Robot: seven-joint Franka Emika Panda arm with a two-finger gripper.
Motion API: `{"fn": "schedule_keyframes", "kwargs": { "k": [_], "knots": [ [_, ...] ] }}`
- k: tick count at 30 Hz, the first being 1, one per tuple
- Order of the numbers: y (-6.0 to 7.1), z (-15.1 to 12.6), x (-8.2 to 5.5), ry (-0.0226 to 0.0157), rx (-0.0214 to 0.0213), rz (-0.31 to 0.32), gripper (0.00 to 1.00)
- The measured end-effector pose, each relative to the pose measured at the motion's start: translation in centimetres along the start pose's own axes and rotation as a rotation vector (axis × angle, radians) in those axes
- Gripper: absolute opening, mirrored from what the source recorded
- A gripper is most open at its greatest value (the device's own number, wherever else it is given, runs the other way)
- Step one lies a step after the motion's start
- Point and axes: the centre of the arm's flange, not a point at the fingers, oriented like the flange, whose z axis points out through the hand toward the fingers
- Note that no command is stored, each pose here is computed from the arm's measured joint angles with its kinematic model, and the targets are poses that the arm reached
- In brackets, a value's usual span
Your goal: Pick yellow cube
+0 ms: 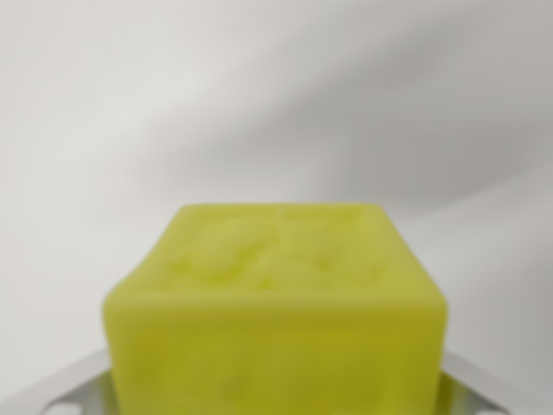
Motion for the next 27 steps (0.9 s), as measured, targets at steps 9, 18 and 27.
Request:
{"fn": "schedule_keyframes", "kwargs": {
  "k": [9, 18, 27],
  "knots": [
    [0.0, -2.2, 0.0, 0.0001, -0.0006, 0.000, 0.00],
    [0.0, -4.5, 0.0, 0.0001, -0.0004, 0.000, 0.00],
    [0.0, -6.7, 0.0, 0.0003, -0.0009, 0.000, 0.00]
  ]
}}
